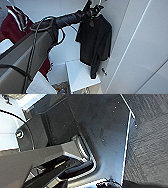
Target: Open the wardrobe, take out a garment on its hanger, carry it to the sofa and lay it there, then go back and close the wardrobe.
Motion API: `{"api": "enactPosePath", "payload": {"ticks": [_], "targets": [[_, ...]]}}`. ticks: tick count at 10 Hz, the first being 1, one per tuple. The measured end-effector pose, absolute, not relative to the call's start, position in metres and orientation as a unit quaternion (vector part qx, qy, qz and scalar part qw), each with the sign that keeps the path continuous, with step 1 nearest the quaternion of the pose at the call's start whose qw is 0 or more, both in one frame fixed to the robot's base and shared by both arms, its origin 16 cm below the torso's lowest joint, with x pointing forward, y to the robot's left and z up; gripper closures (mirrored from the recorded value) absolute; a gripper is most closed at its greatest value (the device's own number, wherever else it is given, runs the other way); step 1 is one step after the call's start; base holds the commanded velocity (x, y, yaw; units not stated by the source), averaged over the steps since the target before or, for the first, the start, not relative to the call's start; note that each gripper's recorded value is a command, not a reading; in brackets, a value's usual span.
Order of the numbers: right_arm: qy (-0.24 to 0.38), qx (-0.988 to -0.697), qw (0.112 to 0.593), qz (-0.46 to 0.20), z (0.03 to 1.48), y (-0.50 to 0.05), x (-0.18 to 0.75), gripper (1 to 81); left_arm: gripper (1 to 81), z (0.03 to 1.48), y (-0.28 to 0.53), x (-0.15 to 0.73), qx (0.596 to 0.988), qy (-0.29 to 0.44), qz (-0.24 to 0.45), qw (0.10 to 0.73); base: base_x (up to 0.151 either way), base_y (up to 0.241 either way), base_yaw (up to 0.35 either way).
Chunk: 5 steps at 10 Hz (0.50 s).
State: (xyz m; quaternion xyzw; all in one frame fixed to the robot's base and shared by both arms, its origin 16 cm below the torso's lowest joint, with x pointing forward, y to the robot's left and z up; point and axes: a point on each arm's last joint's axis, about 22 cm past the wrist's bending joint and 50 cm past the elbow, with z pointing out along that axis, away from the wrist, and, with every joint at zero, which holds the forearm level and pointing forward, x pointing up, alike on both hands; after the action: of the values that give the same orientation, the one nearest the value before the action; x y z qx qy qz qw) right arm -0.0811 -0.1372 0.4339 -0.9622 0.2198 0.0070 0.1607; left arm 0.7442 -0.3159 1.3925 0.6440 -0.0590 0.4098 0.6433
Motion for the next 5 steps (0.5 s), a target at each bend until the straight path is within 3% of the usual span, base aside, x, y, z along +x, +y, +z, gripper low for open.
{"api": "enactPosePath", "payload": {"ticks": [5], "targets": [[0.220,-0.962,0.161,0.007,0.434,-0.137,-0.081,1.0,1.0,1.399,-0.327,0.724,0.623,-0.077,0.401,0.667,0.000,0.000,0.000]]}}
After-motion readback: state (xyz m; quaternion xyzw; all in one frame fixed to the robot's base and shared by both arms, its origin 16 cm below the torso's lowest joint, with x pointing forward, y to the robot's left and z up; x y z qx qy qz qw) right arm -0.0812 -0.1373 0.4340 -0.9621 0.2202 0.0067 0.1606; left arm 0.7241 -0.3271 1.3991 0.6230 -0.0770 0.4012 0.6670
